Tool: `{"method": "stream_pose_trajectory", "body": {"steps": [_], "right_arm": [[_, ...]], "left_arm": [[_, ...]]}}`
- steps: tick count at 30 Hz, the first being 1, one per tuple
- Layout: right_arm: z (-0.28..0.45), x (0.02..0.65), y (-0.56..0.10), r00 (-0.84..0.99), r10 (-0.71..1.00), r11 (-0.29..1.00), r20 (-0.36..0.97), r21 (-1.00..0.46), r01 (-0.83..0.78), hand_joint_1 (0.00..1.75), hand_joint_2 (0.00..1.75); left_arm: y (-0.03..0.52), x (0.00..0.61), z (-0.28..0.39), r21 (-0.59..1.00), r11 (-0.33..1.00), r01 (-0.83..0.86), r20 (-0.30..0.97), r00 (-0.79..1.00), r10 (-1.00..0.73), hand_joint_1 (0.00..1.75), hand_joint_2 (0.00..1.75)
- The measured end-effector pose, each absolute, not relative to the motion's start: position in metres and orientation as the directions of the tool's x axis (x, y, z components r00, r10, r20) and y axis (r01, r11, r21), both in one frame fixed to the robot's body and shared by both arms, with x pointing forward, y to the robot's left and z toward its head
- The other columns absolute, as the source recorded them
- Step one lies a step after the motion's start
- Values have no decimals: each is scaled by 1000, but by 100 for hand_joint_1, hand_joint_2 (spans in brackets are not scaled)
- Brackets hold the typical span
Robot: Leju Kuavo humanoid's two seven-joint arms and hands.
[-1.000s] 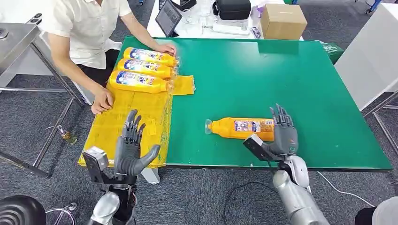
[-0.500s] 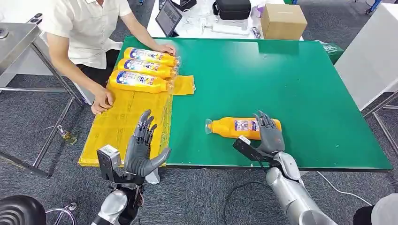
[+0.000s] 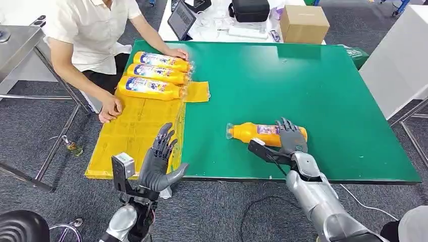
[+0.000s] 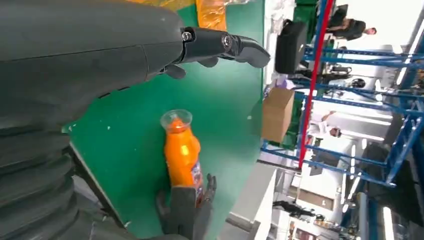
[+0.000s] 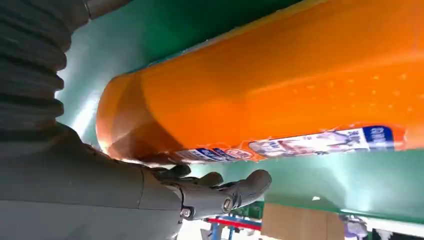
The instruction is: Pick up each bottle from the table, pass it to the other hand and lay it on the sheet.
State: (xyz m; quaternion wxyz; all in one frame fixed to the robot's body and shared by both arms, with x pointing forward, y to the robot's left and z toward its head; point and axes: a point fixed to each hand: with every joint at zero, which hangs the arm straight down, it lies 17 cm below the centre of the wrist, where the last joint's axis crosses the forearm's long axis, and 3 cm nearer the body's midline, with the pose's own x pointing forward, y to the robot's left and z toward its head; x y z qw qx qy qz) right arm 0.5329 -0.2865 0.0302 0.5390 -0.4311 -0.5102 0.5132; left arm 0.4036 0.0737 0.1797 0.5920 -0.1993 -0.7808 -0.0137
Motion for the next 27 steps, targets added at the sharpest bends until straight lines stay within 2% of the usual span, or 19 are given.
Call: {"method": "stream_pose_trajectory", "body": {"steps": [7, 10, 27], "right_arm": [[35, 531, -279, -54, 996, 63, 68, -993, -102, 0, 175], [36, 530, -277, -59, 996, 54, 60, -993, -106, 0, 175], [31, 529, -277, -45, 996, 70, 77, -989, -127, 0, 175]], "left_arm": [[71, 403, 177, -216, 920, 327, 933, -208, 293, 0, 175], [67, 401, 174, -262, 898, 354, 929, -159, 334, 0, 175], [67, 402, 174, -251, 903, 349, 933, -163, 322, 0, 175]]}}
